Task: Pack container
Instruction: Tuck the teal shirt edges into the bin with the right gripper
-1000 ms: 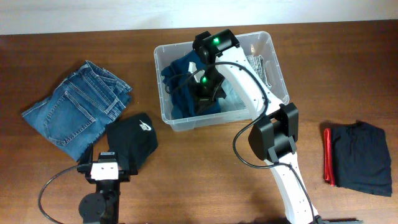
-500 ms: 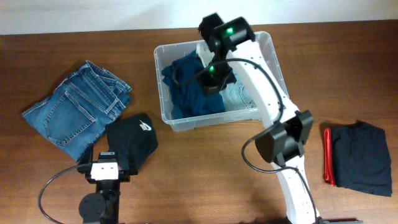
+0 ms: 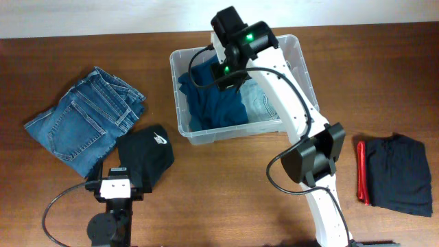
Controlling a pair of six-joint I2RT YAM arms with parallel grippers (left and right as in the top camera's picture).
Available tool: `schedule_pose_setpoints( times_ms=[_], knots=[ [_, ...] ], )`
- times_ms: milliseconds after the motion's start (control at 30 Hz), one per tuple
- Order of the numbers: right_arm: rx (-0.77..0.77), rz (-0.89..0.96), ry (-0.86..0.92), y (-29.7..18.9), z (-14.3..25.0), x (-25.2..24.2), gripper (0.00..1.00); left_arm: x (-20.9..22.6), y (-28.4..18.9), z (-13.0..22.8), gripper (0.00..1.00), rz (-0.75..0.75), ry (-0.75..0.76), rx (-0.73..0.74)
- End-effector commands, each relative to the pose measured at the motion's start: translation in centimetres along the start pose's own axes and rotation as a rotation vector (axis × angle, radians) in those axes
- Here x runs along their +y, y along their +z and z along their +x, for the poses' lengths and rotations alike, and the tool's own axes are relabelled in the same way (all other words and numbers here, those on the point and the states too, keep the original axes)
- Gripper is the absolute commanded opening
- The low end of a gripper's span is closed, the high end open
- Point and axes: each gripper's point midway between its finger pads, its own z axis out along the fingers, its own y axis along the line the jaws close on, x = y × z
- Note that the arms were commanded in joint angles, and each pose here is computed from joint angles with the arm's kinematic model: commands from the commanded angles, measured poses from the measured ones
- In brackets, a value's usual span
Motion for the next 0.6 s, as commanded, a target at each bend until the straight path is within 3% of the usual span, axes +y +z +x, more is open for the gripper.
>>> schedule_pose_setpoints(
  times_ms=[0, 100, 167, 300, 433, 567],
  knots=[
    [0.093, 0.034, 0.001, 4.5, 1.9, -0.8, 0.09, -0.1, 0.0, 0.2, 1.00, 0.007, 0.016, 0.000],
    [0.141, 0.039, 0.006, 8.0, 3.5, -1.3, 0.14, -0.1, 0.0, 0.2, 1.00, 0.007, 0.016, 0.000],
    [0.169, 0.042, 0.008, 10.4, 4.9, -1.7, 0.23, -0.1, 0.0, 0.2, 1.00, 0.007, 0.016, 0.000],
    [0.225, 0.046, 0.013, 14.6, 8.2, -2.5, 0.24, -0.1, 0.0, 0.2, 1.00, 0.007, 0.016, 0.000],
    [0.254, 0.043, 0.016, 15.1, 9.2, -2.6, 0.24, -0.1, 0.0, 0.2, 1.00, 0.007, 0.016, 0.000],
    [0.226, -0.026, -0.017, 13.0, 7.7, -1.2, 0.26, -0.1, 0.0, 0.2, 1.00, 0.007, 0.016, 0.000]
  ],
)
